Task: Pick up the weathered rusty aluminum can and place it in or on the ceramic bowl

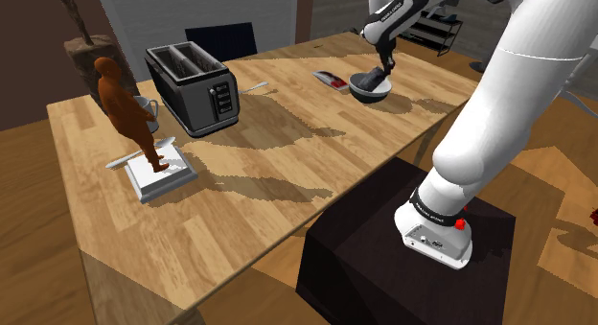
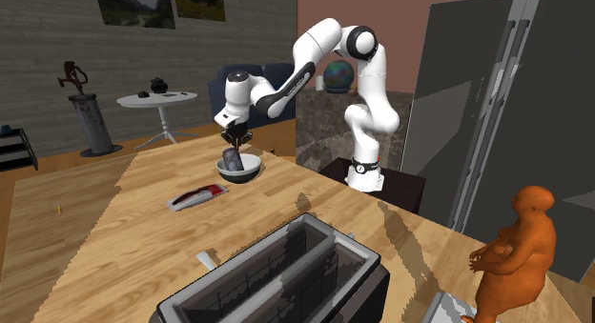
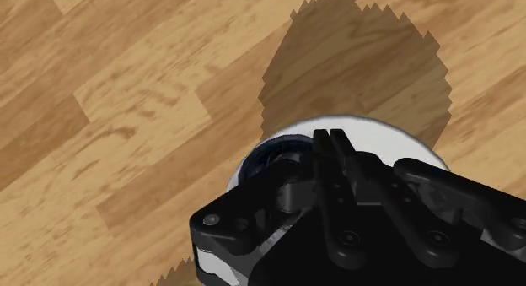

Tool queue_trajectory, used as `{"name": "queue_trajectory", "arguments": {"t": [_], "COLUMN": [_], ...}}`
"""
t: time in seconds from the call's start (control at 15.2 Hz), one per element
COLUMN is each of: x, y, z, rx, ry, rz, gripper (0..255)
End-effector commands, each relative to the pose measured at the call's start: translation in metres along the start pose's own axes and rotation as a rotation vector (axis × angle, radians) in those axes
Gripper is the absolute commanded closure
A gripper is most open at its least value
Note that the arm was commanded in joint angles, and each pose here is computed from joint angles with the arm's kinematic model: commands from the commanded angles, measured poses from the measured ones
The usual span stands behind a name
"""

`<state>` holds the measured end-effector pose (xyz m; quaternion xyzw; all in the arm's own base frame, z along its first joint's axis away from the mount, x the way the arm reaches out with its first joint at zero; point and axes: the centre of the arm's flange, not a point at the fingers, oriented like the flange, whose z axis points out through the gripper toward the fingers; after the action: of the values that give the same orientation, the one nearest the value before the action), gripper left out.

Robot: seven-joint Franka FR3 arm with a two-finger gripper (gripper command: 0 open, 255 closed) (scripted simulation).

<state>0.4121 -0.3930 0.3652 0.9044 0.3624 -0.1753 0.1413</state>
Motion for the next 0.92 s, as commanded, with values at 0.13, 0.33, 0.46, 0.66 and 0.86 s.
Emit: {"name": "queue_trajectory", "arguments": {"t": [0.13,0.33,0.46,0.66,0.86], "x": [0.003,0.007,0.008,0.011,0.012], "y": [0.020,0.035,0.034,0.033,0.033], "z": [-0.013,-0.019,-0.008,0.007,0.015], "rx": [0.031,0.055,0.055,0.055,0.055], "ry": [0.094,0.168,0.168,0.168,0.168], "rz": [-0.121,-0.217,-0.217,-0.217,-0.217], "gripper": [0,0,0,0,0]}}
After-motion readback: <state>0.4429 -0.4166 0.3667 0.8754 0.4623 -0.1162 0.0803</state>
